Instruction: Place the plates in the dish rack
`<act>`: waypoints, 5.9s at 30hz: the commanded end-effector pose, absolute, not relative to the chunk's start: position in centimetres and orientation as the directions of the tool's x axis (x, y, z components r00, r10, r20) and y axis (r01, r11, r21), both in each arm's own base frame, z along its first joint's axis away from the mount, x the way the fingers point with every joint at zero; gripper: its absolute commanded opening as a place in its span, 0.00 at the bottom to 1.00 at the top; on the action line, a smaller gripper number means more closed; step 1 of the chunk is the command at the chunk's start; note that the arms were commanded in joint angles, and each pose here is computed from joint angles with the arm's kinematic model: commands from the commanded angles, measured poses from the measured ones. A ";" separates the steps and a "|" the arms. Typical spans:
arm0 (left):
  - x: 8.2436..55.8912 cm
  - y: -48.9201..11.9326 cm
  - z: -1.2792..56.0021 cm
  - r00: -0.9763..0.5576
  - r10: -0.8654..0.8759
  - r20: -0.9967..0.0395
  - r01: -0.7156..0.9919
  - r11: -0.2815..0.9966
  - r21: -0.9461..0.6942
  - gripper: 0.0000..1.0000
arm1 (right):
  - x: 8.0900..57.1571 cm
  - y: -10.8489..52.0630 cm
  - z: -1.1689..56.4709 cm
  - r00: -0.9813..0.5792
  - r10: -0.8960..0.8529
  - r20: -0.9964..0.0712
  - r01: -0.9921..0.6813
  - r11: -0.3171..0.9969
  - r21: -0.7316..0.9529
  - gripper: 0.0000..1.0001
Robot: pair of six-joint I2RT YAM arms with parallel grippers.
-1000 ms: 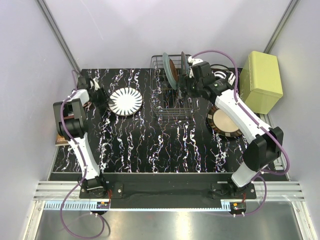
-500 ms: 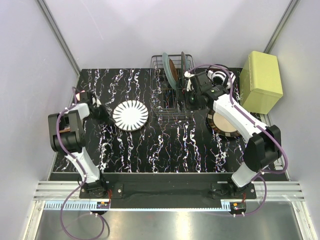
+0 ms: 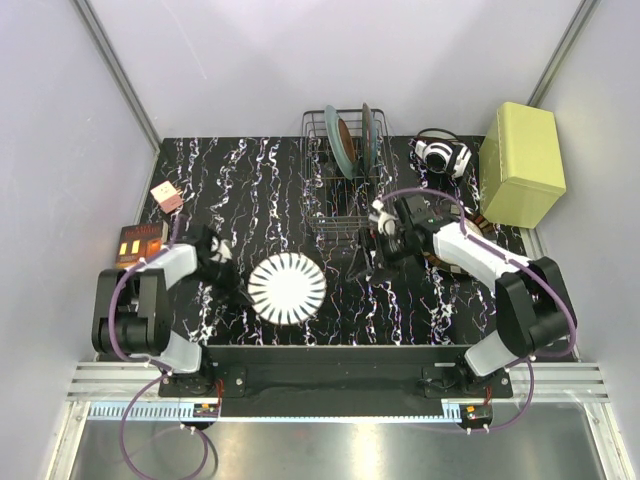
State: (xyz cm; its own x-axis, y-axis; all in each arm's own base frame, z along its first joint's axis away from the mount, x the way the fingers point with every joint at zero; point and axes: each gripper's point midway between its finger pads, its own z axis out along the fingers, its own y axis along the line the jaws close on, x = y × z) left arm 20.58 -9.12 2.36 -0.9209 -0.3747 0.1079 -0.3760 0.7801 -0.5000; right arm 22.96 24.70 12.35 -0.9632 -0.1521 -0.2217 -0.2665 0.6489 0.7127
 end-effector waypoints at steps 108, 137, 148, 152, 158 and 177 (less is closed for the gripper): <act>27.5 -3.5 15.0 -0.641 -0.494 -0.588 -0.153 0.832 -0.533 0.67 | 57.8 25.7 34.8 -0.087 -0.189 -0.978 0.276 0.939 -0.206 0.00; 27.2 -3.4 14.5 -0.643 -0.498 -0.583 -0.158 0.830 -0.535 0.67 | 57.5 27.7 24.8 -0.285 -0.266 -0.921 0.231 0.913 -0.335 0.00; 27.2 -3.6 14.6 -0.649 -0.499 -0.573 -0.157 0.826 -0.541 0.67 | 57.4 27.2 24.3 -0.311 -0.277 -0.909 0.207 0.914 -0.350 0.37; 27.1 -3.6 14.7 -0.647 -0.500 -0.575 -0.157 0.826 -0.541 0.67 | 57.0 26.7 25.7 -0.307 -0.285 -0.908 0.202 0.913 -0.354 0.43; 27.6 -2.2 15.3 -0.625 -0.477 -0.618 -0.179 0.858 -0.481 0.70 | 54.3 25.5 31.3 -0.283 -0.271 -0.920 0.156 0.934 -0.323 0.52; 31.3 -3.9 15.6 -0.716 -0.214 -0.664 -0.020 0.958 -0.287 0.79 | 35.2 6.7 19.1 -0.504 -0.623 -0.598 -0.574 0.759 -0.307 0.77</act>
State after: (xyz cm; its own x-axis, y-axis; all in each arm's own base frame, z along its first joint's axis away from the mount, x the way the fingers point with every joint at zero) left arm 29.45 -3.00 14.12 -0.7378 -0.2452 -0.6289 -0.0796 0.9568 -0.2796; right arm 39.71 5.37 27.00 -0.5602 -0.3628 -0.7447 -0.2410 0.9315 -0.2724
